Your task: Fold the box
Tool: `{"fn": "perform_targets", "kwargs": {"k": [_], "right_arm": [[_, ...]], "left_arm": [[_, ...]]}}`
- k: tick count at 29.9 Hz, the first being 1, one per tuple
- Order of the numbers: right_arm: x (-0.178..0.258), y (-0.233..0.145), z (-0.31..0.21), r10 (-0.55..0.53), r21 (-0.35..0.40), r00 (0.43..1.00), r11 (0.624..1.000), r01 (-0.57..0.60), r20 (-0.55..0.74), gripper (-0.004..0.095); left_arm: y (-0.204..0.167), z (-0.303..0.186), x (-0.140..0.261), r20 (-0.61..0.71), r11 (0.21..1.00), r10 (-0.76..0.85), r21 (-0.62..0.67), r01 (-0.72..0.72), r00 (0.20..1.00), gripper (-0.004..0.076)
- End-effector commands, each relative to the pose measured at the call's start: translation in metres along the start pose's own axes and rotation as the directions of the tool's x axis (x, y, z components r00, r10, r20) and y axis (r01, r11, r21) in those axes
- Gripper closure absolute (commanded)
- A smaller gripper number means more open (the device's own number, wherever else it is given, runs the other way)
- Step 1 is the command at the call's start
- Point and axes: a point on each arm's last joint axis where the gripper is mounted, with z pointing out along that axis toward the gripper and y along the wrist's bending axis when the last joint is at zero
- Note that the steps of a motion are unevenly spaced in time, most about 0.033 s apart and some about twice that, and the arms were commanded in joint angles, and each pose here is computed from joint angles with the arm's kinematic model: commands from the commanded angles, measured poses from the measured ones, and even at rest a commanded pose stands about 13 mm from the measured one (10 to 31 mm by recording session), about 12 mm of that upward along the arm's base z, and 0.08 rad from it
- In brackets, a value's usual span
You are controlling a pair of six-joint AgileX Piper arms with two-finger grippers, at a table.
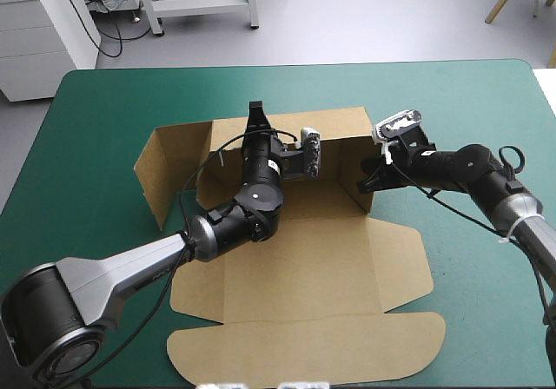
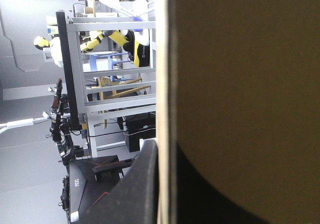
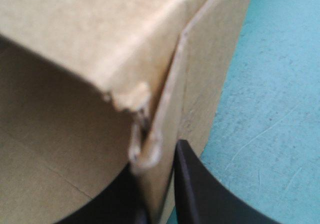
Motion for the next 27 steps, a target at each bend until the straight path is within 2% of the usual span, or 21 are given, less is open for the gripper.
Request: {"fn": "perform_targets", "kwargs": {"k": [1, 3, 5, 10, 13, 18, 22, 27], "right_arm": [[-0.018, 0.007, -0.015, 0.021, -0.022, 0.996, 1.0, -0.019, 0.087, 0.0926], [-0.018, 0.007, -0.015, 0.023, -0.016, 0.995, 1.0, -0.022, 0.092, 0.0926], [-0.018, 0.006, -0.015, 0.028, -0.013, 0.995, 1.0, -0.027, 0.094, 0.0926], [-0.019, 0.006, -0.015, 0.051, -0.008, 0.994, 0.999, -0.051, 0.099, 0.0927], [-0.019, 0.005, -0.015, 0.074, -0.002, 0.992, 0.997, -0.074, 0.104, 0.0927], [-0.02, 0.004, -0.015, 0.085, 0.006, 0.99, 0.996, -0.086, 0.11, 0.0926], [-0.02, 0.004, -0.015, 0.088, 0.007, 0.99, 0.996, -0.089, 0.111, 0.0927], [-0.02, 0.003, -0.015, 0.108, 0.008, 0.988, 0.994, -0.11, 0.112, 0.0927]], "left_arm": [[0.025, -0.025, -0.01, 0.107, 0.997, -0.02, -0.072, 0.028, 0.994, 0.073], [0.03, -0.032, -0.01, 0.127, 0.996, -0.036, -0.077, 0.046, 0.991, 0.0712], [0.035, -0.039, -0.009, 0.146, 0.995, -0.066, -0.066, 0.076, 0.987, 0.0657], [0.043, -0.056, -0.005, 0.161, 0.986, -0.157, -0.024, 0.163, 0.974, 0.0415], [0.047, -0.067, -0.003, 0.159, 0.977, -0.209, 0.0, 0.212, 0.965, 0.0327], [0.053, -0.1, -0.004, 0.214, 0.94, -0.339, 0.111, 0.322, 0.916, 0.0321], [0.058, -0.126, 0.002, 0.209, 0.884, -0.457, 0.218, 0.414, 0.864, 0.0321], [0.073, -0.148, 0.013, 0.093, 0.724, -0.65, 0.378, 0.577, 0.754, 0.0321]]}}
